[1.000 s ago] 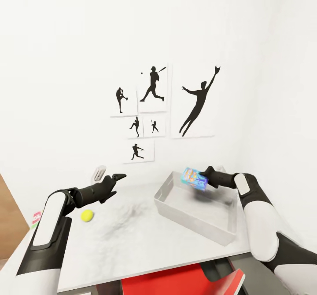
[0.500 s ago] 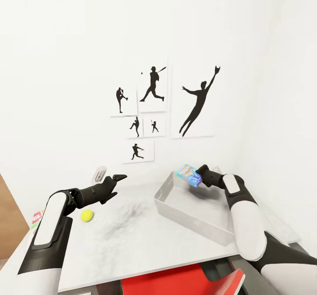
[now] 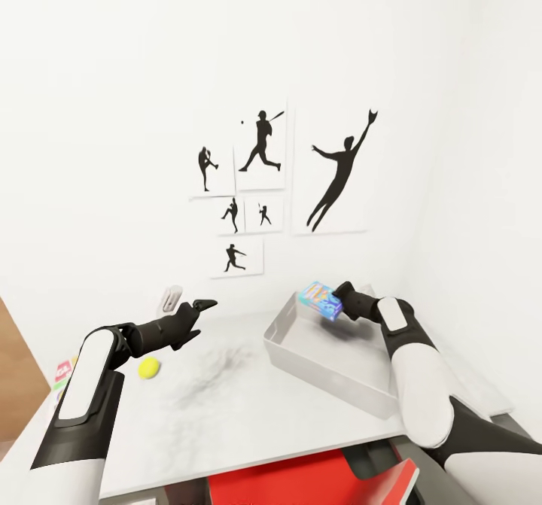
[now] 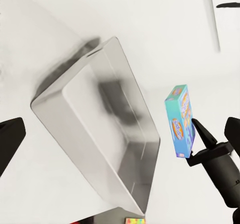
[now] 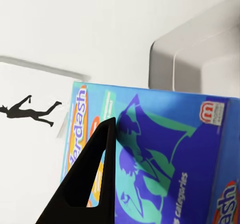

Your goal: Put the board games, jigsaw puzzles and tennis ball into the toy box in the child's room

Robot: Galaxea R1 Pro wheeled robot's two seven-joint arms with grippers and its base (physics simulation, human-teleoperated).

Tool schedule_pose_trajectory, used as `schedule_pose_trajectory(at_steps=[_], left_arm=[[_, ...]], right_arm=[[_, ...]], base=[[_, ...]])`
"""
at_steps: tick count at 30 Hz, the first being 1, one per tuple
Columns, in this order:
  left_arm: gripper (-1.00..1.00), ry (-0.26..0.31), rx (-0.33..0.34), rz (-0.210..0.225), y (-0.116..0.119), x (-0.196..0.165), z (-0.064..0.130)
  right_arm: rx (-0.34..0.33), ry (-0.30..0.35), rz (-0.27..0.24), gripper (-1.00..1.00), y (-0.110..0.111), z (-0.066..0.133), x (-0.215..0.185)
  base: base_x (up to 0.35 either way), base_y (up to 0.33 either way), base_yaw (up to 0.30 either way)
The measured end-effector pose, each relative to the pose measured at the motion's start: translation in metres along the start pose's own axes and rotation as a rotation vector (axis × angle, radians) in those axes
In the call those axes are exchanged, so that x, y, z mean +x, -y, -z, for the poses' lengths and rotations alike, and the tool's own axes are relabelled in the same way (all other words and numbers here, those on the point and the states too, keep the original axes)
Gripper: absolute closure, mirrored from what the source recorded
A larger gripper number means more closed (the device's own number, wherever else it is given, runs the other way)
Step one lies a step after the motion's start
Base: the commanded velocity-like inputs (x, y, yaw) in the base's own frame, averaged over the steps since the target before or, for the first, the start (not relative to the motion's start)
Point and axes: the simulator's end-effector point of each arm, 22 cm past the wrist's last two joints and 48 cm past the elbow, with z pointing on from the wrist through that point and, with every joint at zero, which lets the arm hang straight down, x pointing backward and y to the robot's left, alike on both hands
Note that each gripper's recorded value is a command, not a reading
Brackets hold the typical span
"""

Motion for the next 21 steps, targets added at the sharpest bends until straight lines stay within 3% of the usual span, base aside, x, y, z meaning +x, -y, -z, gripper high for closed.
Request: schedule_pose_trajectory(at_steps=[10,21], left_arm=[[-1.0,-0.007,-0.011,0.01,-0.008,0.001,-0.004],[-1.0,-0.014,-0.023,0.021,-0.017,0.003,-0.009]], right_arm=[[0.021,-0.03,0.07,1.0,0.004,-0.006,0.007],[0.034,-0.125,0.09,1.0,0.008,-0.012,0.028]], base=[[0.0,0.0,0.055],[0.0,0.0,0.066]])
